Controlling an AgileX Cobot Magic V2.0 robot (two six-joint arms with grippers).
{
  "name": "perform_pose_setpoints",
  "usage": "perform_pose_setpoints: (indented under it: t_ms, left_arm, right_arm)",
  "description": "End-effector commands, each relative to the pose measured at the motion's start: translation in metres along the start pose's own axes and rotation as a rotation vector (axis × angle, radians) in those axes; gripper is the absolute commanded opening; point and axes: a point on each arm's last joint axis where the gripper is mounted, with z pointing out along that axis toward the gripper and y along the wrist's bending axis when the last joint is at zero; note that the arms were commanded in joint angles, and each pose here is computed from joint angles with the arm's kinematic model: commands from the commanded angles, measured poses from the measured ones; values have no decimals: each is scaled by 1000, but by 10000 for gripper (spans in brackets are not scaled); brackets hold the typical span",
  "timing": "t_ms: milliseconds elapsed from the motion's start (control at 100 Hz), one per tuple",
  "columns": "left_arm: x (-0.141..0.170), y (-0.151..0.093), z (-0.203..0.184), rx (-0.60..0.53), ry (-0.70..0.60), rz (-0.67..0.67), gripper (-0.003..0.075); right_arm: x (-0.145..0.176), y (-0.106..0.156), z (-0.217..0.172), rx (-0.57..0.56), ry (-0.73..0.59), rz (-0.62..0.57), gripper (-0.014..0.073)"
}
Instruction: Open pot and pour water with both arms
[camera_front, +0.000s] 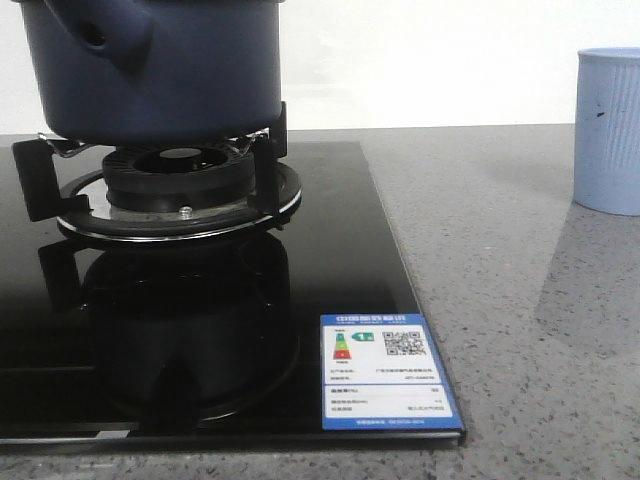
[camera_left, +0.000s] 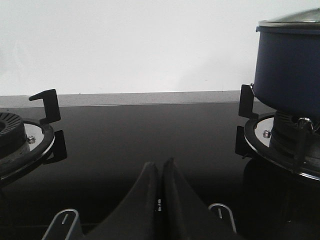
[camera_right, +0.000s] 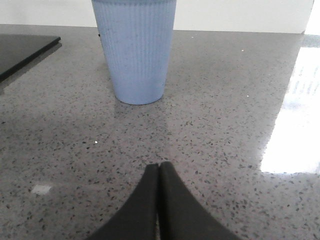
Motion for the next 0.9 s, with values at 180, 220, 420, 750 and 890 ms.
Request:
perform_pose_setpoints:
  t_ms: [180, 220, 420, 750, 890]
  left_arm:
    - [-4, 1, -2, -11, -88, -20, -16]
    - [-4, 1, -2, -11, -88, -20, -16]
    - [-4, 1, -2, -10, -88, -31, -16]
    - [-4, 1, -2, -11, -98, -56, -16]
    - [-7, 2, -2, -13, -126, -110, -16]
  right_arm:
    - [-5, 0, -1, -1, -106, -16, -62]
    - [-5, 0, -1, -1, -108, -16, -62]
    - [-8, 1, -1, -5, -148, -17, -62]
    - [-12, 1, -2, -9, -192, -17, -62]
    - [-14, 1, -3, -11, -214, -15, -62]
